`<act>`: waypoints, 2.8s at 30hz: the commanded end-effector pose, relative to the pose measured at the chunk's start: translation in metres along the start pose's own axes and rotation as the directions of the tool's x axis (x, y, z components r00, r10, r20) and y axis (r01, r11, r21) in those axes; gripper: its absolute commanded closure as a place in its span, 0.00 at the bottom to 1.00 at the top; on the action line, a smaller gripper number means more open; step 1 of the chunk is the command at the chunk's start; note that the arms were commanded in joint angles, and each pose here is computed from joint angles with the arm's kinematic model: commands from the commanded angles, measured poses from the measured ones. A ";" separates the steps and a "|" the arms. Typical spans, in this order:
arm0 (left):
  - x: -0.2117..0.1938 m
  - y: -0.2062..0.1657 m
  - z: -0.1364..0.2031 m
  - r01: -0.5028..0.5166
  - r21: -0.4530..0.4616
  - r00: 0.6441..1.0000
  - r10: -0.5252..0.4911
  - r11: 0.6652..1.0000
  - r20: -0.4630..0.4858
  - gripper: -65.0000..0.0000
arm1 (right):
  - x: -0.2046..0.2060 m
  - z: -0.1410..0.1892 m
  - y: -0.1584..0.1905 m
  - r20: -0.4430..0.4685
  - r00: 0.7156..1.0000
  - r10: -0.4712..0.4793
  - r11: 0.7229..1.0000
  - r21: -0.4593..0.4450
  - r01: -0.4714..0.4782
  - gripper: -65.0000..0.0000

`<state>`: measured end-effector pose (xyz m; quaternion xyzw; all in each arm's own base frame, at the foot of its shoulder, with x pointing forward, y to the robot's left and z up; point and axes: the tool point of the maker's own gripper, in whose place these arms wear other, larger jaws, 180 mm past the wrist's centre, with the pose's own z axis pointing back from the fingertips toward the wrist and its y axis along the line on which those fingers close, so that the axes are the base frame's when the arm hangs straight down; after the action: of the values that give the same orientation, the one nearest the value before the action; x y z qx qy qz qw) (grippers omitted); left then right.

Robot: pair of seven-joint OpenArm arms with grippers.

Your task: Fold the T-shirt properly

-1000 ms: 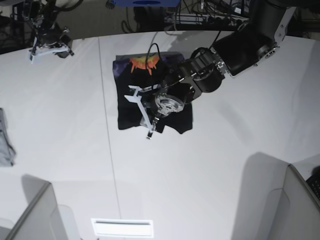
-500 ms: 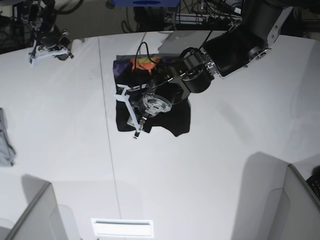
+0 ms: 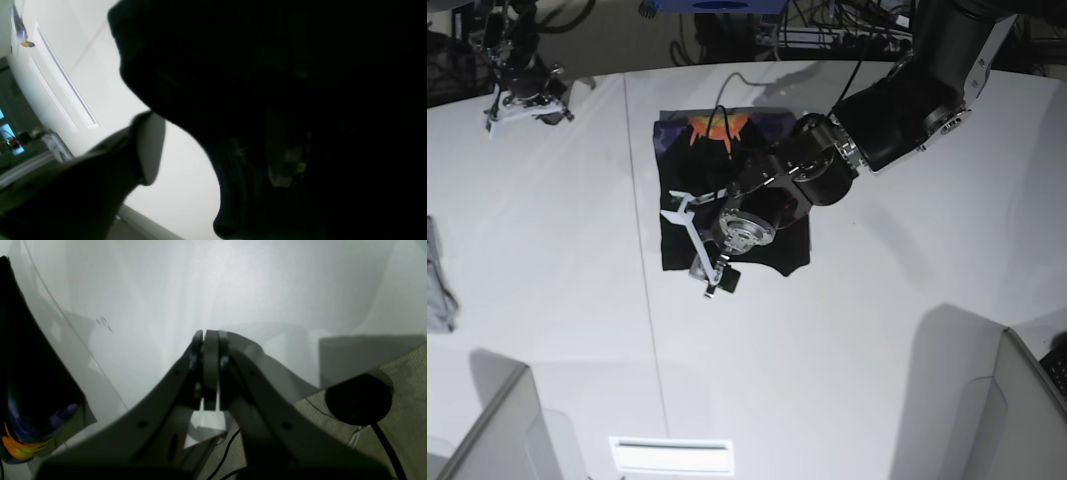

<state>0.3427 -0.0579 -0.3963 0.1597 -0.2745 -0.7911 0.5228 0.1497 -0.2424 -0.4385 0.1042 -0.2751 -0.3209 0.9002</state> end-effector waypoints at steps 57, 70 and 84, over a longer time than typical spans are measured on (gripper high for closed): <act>-0.045 -0.107 0.172 -0.941 -0.062 0.250 0.808 0.332 0.533 1.00 | 0.051 0.051 -0.008 -0.002 0.462 0.887 0.454 -0.172 -0.874 1.00; -0.038 -0.206 0.222 -0.972 -0.140 0.116 0.902 0.189 0.415 1.00 | 0.002 0.088 -0.095 -0.430 0.158 0.889 0.126 -0.100 -0.987 1.00; -0.013 -0.401 0.237 -0.959 -0.196 -0.220 0.973 -0.204 0.068 1.00 | -0.107 0.094 -0.129 -0.608 -0.182 0.773 0.027 0.318 -0.948 1.00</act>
<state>-0.0803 0.1447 -0.4570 -0.1982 -0.3019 -0.1185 0.9249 -0.0357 -0.2657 -0.4589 -0.1106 0.0972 0.4129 0.8988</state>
